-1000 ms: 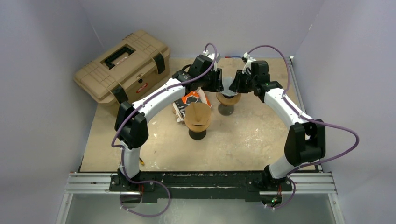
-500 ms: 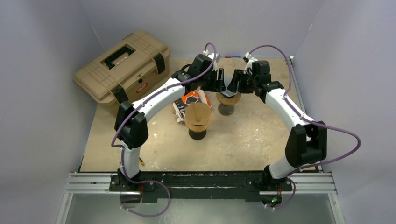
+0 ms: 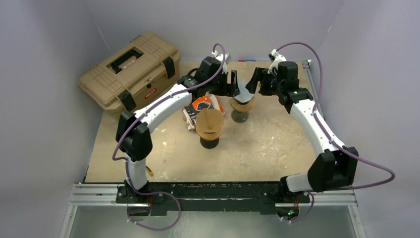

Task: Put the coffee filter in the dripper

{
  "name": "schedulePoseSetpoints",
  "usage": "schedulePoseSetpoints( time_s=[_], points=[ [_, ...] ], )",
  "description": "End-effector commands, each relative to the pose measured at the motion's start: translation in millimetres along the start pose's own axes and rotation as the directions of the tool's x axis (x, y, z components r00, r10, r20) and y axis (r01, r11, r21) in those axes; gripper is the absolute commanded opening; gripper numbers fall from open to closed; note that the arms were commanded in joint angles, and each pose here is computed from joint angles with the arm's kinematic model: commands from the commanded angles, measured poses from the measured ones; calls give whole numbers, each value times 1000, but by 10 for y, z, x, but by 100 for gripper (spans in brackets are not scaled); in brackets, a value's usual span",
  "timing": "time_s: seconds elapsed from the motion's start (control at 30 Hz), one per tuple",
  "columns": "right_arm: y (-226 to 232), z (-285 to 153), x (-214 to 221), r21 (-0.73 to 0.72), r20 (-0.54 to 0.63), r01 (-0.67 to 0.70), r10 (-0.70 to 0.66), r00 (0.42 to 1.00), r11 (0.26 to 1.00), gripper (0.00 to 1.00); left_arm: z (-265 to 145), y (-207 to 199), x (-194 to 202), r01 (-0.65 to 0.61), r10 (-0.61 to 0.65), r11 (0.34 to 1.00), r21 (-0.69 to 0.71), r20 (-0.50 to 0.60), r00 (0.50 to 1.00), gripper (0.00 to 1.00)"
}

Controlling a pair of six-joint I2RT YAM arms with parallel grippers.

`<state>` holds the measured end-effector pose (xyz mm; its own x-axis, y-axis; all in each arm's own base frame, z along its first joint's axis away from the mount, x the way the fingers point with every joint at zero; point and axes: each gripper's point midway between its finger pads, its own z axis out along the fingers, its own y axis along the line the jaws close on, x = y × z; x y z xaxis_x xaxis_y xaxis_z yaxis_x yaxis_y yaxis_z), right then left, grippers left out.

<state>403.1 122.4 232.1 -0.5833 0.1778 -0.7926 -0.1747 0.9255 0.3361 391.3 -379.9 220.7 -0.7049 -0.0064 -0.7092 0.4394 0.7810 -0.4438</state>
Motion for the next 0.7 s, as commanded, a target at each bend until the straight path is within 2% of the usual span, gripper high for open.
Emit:
schedulePoseSetpoints(
  time_s=[0.0,0.2,0.4,0.67],
  points=[
    [119,-279,-340,-70,96,-13,19,995,997,82,-367,-163,-455,2,-12,998,66,159,987,78],
    [109,-361,-286,-187,82,-54,70,994,981,81,-481,-137,-480,40,-65,989,140,179,982,74],
    [104,-340,-178,-264,46,-87,103,994,960,80,-400,-29,-364,62,-82,988,142,141,987,69],
    [6,-275,-17,-281,7,-124,131,991,952,77,-257,59,-239,76,-89,988,134,96,991,65]
  ],
)
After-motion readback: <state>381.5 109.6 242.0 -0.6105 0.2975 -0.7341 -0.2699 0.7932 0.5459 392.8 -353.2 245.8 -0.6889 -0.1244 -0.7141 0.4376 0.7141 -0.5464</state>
